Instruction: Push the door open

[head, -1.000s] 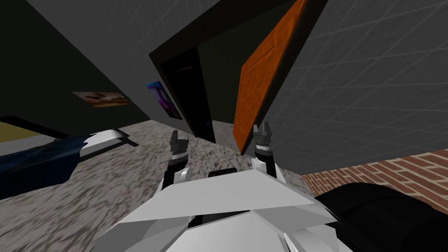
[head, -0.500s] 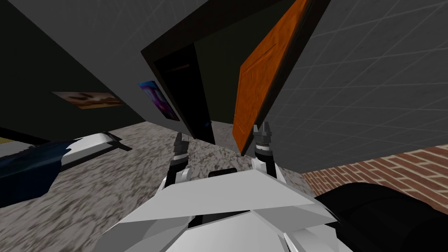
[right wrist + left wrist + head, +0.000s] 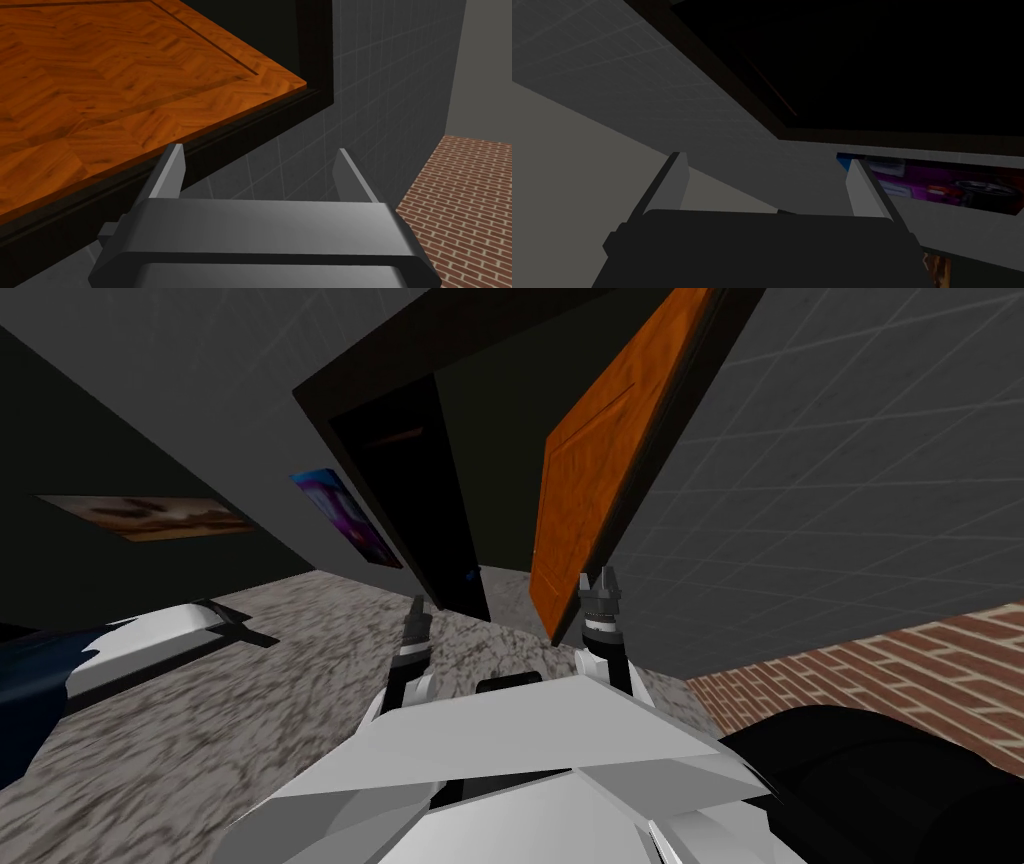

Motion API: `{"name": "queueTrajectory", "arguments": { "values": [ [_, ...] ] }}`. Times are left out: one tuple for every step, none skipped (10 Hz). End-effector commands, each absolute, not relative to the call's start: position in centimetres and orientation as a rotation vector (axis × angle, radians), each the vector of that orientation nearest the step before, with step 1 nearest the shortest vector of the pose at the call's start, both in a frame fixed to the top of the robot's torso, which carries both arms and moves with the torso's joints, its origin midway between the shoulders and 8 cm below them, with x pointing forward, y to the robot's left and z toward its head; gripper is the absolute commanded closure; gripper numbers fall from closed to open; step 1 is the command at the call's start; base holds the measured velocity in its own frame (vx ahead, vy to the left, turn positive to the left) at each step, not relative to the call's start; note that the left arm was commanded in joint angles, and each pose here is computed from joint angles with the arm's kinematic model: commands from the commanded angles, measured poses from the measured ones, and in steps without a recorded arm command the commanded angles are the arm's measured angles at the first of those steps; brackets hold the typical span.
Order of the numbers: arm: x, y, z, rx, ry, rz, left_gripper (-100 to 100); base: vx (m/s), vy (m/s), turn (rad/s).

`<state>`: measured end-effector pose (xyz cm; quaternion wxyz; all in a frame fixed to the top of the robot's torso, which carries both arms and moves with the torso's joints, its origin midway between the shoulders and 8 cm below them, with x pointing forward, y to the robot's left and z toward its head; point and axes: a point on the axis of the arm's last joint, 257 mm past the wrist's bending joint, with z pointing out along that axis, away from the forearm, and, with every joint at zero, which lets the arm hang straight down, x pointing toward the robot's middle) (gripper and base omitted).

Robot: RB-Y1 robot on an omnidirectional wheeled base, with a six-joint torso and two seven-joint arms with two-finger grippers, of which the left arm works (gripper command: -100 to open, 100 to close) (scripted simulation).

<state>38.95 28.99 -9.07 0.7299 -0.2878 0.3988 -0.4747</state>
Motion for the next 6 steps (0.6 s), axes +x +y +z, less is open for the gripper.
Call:
{"name": "queueTrajectory", "arguments": {
  "values": [
    [39.4, 29.2, -10.3, -0.607, 0.912, -0.988, -100, 0.085, 0.055, -0.085],
    [39.5, 29.4, -11.0, -0.592, 0.933, -0.954, -100, 0.083, 0.058, -0.097],
    [39.7, 29.6, -11.7, -0.576, 0.954, -0.92, -100, 0.081, 0.063, -0.091],
    [39.8, 29.8, -12.5, -0.559, 0.975, -0.886, -100, 0.088, 0.055, -0.098],
    [39.9, 30.0, -13.3, -0.543, 0.996, -0.851, -100, 0.086, 0.067, -0.102],
    [40.0, 30.2, -14.0, -0.526, 1.017, -0.817, -100, 0.102, 0.072, -0.096]
  ]
}}
